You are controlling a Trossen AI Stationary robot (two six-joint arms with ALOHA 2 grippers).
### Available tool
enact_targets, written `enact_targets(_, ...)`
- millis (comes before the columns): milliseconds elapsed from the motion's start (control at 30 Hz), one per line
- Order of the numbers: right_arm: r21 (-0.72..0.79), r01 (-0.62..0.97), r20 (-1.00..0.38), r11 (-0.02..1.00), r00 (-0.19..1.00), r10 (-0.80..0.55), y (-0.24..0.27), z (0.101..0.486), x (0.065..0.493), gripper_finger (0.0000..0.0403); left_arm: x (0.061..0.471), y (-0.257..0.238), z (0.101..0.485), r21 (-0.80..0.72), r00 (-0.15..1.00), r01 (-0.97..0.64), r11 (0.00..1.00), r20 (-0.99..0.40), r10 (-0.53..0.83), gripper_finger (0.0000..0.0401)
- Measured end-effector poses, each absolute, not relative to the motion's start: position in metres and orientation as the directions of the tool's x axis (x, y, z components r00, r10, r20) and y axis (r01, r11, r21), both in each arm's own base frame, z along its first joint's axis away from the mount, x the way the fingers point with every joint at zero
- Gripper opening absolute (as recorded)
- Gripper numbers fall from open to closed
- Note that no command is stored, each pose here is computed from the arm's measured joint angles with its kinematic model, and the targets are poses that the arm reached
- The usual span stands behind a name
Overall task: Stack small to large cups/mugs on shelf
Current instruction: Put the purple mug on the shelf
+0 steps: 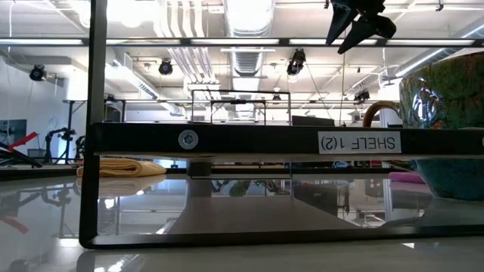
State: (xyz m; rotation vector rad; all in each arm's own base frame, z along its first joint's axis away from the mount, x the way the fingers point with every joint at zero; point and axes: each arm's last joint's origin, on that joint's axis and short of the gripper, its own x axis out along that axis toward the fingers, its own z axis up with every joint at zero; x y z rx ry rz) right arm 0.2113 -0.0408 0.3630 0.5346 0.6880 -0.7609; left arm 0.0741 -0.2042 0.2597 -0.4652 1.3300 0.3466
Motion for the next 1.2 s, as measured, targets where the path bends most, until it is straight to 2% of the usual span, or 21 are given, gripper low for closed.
enact_targets(133, 0.191, 0.767, -0.726, 0.612, 0.53, -0.438, -0.041, 0.363, 0.211, 0.0187, 0.076, -0.211, 0.252, -0.103, 0.217, -0.492, 0.864, -0.976, 0.007, 0.0154)
enact_targets(300, 0.191, 0.767, -0.726, 0.612, 0.53, -0.438, -0.041, 0.363, 0.211, 0.0187, 0.079, -0.216, 0.243, -0.059, 0.23, -0.47, 0.881, -0.972, 0.058, 0.0174)
enact_targets(833, 0.191, 0.767, -0.726, 0.612, 0.53, -0.438, -0.041, 0.363, 0.211, 0.0187, 0.082, -0.213, 0.229, -0.027, 0.317, -0.462, 0.886, -0.939, 0.136, 0.0177)
enact_targets(1200, 0.188, 0.767, -0.727, 0.614, 0.529, -0.438, -0.041, 0.363, 0.211, 0.0187, 0.084, -0.222, 0.234, -0.108, 0.328, -0.429, 0.897, -0.944, 0.044, 0.0177)
